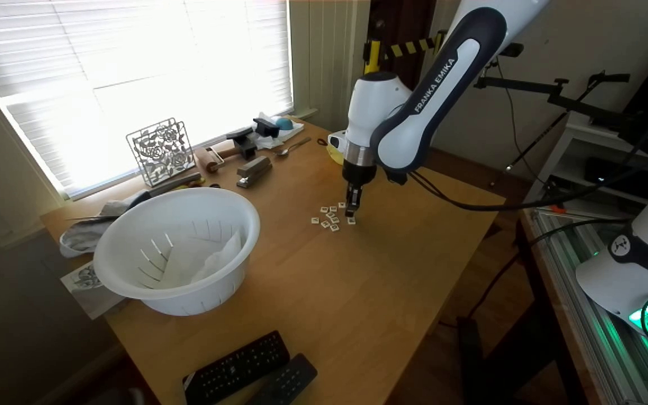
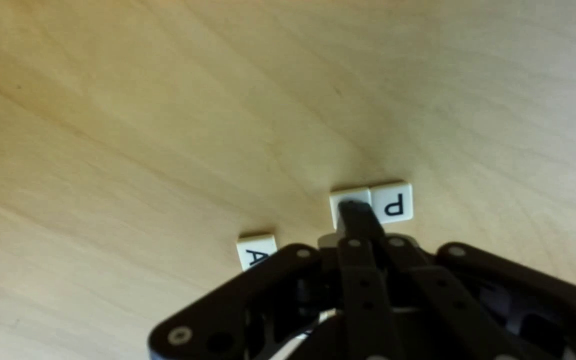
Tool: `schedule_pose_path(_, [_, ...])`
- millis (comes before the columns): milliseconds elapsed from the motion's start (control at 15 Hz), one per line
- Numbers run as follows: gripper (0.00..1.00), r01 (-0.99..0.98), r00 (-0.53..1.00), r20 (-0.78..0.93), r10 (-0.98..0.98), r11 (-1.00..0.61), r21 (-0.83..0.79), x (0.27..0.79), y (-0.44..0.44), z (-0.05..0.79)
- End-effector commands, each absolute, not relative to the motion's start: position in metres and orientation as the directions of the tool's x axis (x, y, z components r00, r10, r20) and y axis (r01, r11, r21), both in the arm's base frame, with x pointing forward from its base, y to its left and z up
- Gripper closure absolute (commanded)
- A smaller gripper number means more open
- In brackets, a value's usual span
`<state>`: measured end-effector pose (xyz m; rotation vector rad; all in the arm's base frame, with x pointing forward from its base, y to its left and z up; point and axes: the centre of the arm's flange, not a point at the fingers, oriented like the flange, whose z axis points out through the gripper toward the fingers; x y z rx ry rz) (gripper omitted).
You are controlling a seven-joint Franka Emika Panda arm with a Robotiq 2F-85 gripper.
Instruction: Align the blocks on the table
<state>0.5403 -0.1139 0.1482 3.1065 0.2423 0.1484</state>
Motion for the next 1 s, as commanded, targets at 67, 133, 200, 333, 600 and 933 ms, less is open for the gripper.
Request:
schedule_pose_path(67, [1.00,0.157,0.981,0.113,0.158,-0.988,0.018,0.536,-0.106,0.155])
schedule_pose_path(133, [1.00,0.158,0.981,0.113,0.159,-0.987,0.019,0.536,-0.106,0.156])
schedule_pose_path(200, [1.00,0.157,0.981,0.114,0.158,-0.987,0.020,0.536,-0.106,0.156])
schedule_pose_path(333, [1.00,0.157,0.980,0.122,0.159,-0.987,0.023,0.537,-0.106,0.159])
schedule_pose_path(600, [1.00,0.156,0.975,0.154,0.161,-0.987,0.044,0.547,-0.111,0.168])
schedule_pose_path(933, [1.00,0.151,0.971,0.177,0.160,-0.986,0.064,0.561,-0.123,0.169])
